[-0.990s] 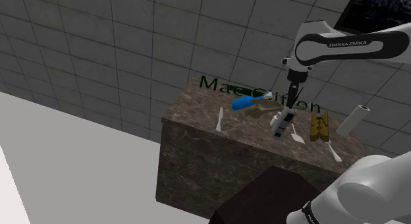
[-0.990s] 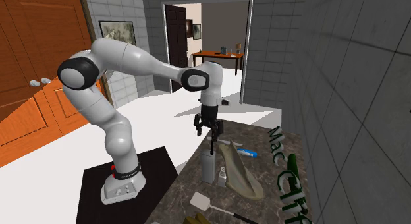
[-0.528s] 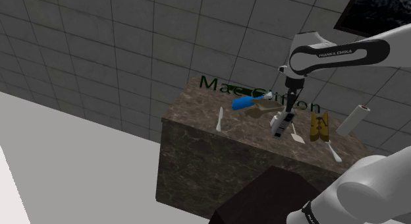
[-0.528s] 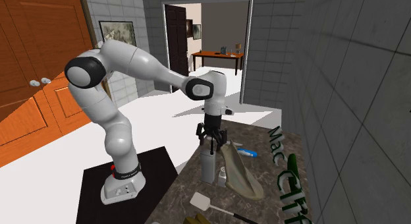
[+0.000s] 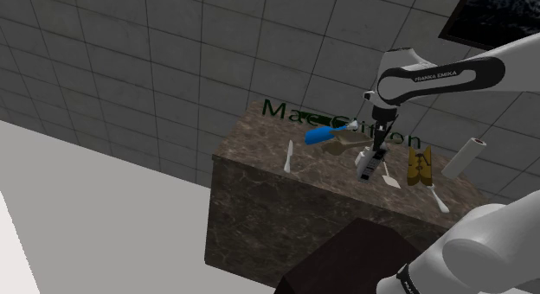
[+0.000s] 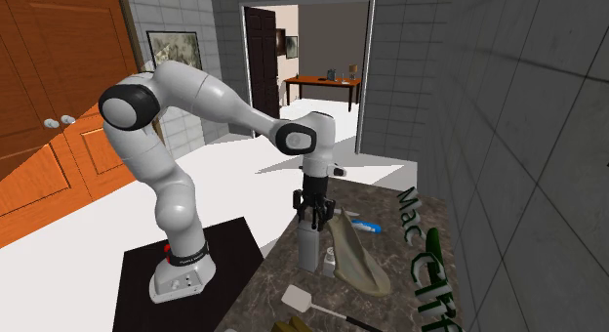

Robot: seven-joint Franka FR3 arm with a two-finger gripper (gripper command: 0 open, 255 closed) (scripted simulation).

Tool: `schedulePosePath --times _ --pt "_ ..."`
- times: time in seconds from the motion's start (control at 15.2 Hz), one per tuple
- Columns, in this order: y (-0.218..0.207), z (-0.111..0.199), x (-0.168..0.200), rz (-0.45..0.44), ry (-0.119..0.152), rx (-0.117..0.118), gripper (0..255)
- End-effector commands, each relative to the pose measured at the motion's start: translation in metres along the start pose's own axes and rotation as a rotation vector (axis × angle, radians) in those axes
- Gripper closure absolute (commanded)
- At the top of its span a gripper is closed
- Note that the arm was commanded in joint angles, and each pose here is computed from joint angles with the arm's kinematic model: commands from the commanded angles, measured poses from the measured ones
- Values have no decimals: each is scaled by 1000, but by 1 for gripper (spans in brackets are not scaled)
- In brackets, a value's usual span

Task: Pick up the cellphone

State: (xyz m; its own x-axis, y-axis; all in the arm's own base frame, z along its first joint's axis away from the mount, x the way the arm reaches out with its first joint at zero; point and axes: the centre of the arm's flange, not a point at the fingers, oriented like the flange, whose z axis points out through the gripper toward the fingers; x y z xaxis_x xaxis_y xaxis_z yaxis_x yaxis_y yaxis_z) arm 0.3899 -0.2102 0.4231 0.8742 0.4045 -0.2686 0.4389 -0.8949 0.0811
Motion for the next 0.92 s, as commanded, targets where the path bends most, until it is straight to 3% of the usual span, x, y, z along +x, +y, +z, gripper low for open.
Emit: schedulePosePath --times 0.0,0.33,0.86 --pt "0 2 0 0 -2 2 255" --pt "0 1 0 0 -2 2 255" --pt "4 -40 -12 0 -2 2 255"
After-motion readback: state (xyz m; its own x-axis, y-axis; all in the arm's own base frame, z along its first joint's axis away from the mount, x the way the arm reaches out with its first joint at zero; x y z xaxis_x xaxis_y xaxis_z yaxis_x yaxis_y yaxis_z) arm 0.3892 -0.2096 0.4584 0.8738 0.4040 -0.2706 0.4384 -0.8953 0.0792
